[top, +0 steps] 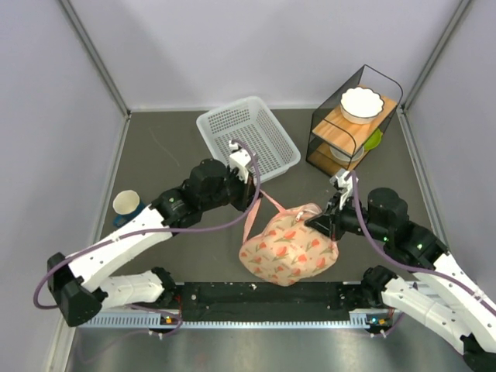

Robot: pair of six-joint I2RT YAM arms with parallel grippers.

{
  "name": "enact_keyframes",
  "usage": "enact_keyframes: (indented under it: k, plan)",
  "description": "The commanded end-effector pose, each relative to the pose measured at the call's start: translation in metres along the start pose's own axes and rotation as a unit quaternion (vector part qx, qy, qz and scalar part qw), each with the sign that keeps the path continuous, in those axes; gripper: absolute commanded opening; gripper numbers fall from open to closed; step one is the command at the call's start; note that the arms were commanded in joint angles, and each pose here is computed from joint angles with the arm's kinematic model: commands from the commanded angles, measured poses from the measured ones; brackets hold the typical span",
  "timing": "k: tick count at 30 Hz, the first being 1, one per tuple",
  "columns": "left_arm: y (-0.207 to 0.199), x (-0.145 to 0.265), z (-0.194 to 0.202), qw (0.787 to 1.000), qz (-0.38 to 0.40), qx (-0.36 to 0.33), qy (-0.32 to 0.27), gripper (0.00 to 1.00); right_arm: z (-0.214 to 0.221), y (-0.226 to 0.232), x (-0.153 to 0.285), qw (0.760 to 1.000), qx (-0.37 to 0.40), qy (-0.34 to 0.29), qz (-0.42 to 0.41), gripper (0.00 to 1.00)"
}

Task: Unzip the laundry bag and remove the bra

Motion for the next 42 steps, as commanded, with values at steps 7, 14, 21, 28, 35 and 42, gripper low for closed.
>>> enact_keyframes:
  k: [7, 14, 21, 28, 35, 42]
  plan:
    - [0.009, -0.034, -0.046, 0.999, 0.007, 0.027, 0.039, 0.74, -0.005, 0.002, -0.003, 1.000, -0.001, -0.017, -0.009, 0.00]
    - [-0.013, 0.029, -0.076, 0.996, 0.016, 0.062, -0.058, 0.70, -0.003, -0.009, -0.006, 0.998, -0.015, -0.025, 0.053, 0.00]
    - [-0.042, -0.001, -0.042, 0.981, 0.143, 0.126, 0.020, 0.66, -0.007, -0.010, -0.010, 0.998, -0.010, -0.020, 0.058, 0.00]
    - [-0.053, 0.005, -0.049, 0.976, 0.176, 0.127, 0.004, 0.62, -0.007, -0.011, -0.012, 0.998, -0.008, -0.016, 0.055, 0.00]
    - [-0.069, -0.021, -0.031, 0.952, 0.251, 0.168, 0.059, 0.57, -0.009, -0.010, -0.011, 0.998, -0.009, -0.023, 0.055, 0.00]
    - [-0.065, -0.044, -0.016, 0.946, 0.236, 0.213, 0.066, 0.59, -0.010, -0.009, -0.007, 0.998, -0.007, -0.032, 0.054, 0.00]
Point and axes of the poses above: each gripper's point midway between its finger pads, its own x axis back along the fingers, its own y axis along the line the jaws close on, z = x × y, the point moved 9 cm from there along x, back along the fingers, and after that the axes turned 2 degrees about x, right-handed, at the moved point
